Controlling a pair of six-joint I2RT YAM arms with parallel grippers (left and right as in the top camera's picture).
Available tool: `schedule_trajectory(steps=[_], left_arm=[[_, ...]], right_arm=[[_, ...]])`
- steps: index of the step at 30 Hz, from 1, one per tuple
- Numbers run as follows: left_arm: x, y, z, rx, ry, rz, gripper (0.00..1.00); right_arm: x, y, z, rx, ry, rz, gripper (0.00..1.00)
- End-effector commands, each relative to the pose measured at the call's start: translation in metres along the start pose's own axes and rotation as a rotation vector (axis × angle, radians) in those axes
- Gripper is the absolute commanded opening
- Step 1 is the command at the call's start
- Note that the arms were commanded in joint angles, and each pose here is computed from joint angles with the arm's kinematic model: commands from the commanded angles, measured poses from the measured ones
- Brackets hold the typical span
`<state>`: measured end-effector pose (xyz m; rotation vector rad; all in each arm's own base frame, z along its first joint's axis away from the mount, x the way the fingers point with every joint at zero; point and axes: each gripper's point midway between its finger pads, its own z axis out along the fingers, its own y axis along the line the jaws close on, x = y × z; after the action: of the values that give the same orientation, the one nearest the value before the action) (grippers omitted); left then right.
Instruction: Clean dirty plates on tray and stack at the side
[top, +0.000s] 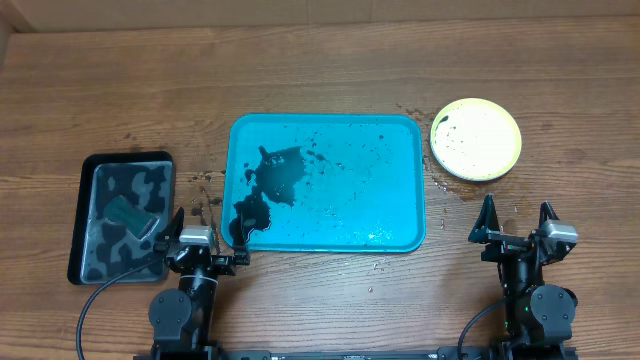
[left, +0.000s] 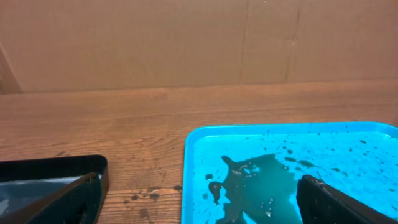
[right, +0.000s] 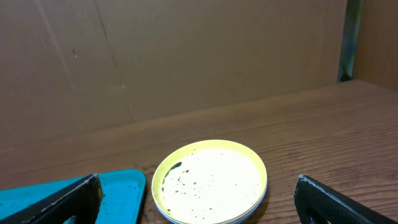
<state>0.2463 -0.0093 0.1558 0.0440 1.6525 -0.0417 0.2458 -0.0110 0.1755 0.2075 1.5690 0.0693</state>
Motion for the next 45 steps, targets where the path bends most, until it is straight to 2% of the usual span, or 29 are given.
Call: schedule_trajectory(steps=[1,45], left_arm=[[-0.0001,0.0027,-0.0005,-0.018,-0.005,0.021,1.00],[-0.0001,0.0049,-0.0005,-0.031,-0.005,0.020,1.00]], right_arm=[[0.0019,-0.0005,0.0001,-0.001,-0.003,-0.003,1.00],[0.0019,-0.0005,0.0001,-0.001,-0.003,-0.003,1.00]])
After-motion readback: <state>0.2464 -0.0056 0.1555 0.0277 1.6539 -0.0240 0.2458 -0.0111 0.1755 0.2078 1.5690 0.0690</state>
